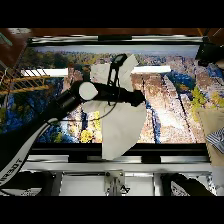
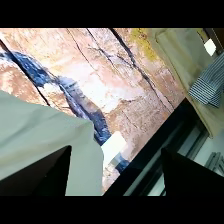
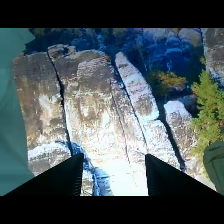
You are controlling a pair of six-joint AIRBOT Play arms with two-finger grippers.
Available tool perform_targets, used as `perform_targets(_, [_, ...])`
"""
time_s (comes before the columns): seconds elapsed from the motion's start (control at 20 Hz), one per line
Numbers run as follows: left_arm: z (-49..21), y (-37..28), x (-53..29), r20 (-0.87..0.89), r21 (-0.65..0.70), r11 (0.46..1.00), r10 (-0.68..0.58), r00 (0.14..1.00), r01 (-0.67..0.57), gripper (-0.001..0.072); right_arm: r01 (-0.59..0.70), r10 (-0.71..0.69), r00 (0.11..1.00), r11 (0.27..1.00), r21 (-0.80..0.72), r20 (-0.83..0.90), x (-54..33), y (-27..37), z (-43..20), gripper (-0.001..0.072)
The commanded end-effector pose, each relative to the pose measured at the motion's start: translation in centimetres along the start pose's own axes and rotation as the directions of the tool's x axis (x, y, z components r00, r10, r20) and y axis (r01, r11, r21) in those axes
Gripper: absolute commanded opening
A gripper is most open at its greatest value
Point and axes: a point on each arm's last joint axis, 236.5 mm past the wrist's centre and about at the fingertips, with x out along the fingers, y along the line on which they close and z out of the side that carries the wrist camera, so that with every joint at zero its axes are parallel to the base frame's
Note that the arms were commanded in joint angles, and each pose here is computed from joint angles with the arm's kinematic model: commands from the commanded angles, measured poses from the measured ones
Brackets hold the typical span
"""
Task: Fold the shirts.
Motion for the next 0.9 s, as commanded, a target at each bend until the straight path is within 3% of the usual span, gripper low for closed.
perform_targets(0.0, [2.5, 6.5, -4.4, -0.043, 0.025, 0.994, 0.107, 0.993, -0.106, 0.0657, 0.035, -0.034, 0.999, 0.999, 0.002, -0.027, 0.4, -0.7, -0.5, 0.0510])
perform_targets(0.05, [2.8, 10.1, -6.3, -0.064, 0.005, 0.985, 0.170, 0.983, -0.170, 0.0657, 0.022, -0.022, 0.998, 1.000, -0.001, -0.066, 1.0, -0.2, -1.2, 0.0524])
perform_targets(0.1, [2.3, 13.7, -7.9, -0.102, -0.018, 0.972, 0.231, 0.968, -0.234, 0.0657, -0.015, 0.013, 0.993, 1.000, -0.013, -0.117, 1.8, 0.8, -2.2, 0.0638])
perform_targets(0.15, [0.9, 17.4, -9.3, -0.172, -0.048, 0.953, 0.288, 0.942, -0.300, 0.0658, -0.076, 0.068, 0.982, 0.996, -0.038, -0.177, 2.6, 2.4, -3.5, 0.0668])
perform_targets(0.3, [-5.4, 24.2, -10.6, -0.406, -0.173, 0.909, 0.285, 0.868, -0.380, 0.0687, -0.224, 0.206, 0.924, 0.974, -0.020, -0.321, 5.1, 6.6, -6.4, 0.0668])
perform_targets(0.45, [-10.1, 28.0, -9.7, -0.525, -0.253, 0.873, 0.238, 0.817, -0.418, 0.0697, -0.279, 0.259, 0.871, 0.960, 0.014, -0.417, 7.4, 8.7, -8.5, 0.0668])
perform_targets(0.85, [-12.5, 29.5, -4.5, -0.521, -0.340, 0.859, 0.168, 0.837, -0.384, 0.0697, -0.277, 0.243, 0.831, 0.961, 0.006, -0.501, 10.1, 9.0, -10.6, 0.0668])
